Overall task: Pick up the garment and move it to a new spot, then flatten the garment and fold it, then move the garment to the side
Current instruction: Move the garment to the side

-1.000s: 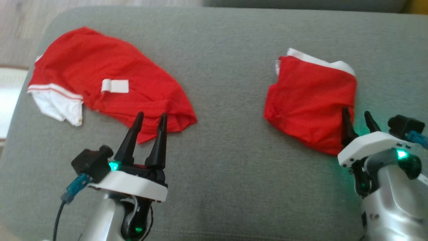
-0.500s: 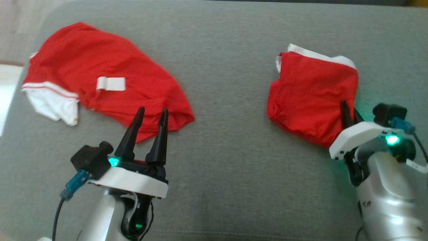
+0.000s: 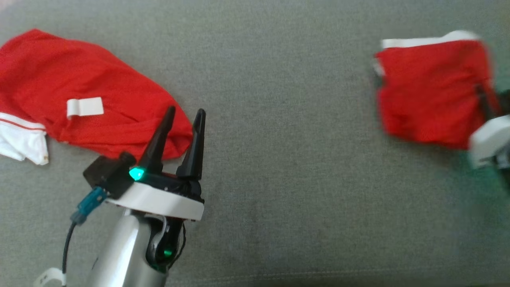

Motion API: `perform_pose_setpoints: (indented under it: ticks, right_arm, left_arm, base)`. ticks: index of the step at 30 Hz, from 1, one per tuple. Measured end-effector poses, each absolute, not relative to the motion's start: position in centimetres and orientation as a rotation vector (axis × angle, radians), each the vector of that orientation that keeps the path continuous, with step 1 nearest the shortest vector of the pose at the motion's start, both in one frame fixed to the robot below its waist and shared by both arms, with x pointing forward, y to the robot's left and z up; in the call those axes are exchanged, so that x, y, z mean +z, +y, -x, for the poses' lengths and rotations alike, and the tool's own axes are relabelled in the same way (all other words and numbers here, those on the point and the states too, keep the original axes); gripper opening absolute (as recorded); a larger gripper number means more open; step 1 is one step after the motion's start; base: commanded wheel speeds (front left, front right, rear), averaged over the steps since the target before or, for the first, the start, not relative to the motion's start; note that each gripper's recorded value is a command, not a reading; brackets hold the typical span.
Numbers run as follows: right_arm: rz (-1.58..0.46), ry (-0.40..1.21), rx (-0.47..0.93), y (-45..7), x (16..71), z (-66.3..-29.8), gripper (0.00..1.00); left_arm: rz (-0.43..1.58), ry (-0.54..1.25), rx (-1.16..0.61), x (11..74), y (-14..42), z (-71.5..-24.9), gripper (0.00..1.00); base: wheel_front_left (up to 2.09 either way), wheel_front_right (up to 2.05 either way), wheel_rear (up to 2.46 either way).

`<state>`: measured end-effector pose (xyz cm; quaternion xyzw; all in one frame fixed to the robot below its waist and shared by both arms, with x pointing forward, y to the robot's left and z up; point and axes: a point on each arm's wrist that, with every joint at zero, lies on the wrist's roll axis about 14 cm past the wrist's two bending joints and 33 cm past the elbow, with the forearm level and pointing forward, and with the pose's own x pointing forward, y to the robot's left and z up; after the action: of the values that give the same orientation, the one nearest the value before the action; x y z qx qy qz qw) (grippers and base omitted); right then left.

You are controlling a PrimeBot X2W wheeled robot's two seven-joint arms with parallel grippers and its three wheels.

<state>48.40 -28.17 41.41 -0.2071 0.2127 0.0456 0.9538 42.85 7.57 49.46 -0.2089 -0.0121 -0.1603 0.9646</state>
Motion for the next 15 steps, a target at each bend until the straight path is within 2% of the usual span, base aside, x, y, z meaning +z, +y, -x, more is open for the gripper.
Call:
perform_pose_setpoints:
  ticks: [8, 12, 15]
  right_arm:
    - [0.582, 0.500, 0.004, -35.5, 42.8, -49.2, 0.00]
    - [0.591, 0.527, -0.041, -37.6, 42.8, -49.6, 0.00]
    - [0.582, 0.526, -0.038, -37.3, 42.8, -50.6, 0.00]
  left_arm:
    - [0.436, -0.022, -0.352, 48.8, 6.6, -44.4, 1.00]
    - [0.436, -0.028, -0.350, 48.7, 6.7, -45.3, 1.00]
    - [0.438, -0.017, -0.350, 48.1, 6.6, -45.5, 1.00]
  base:
    - [0.00, 0.00, 0.00]
    - [0.00, 0.00, 0.00]
    - [0.00, 0.00, 0.00]
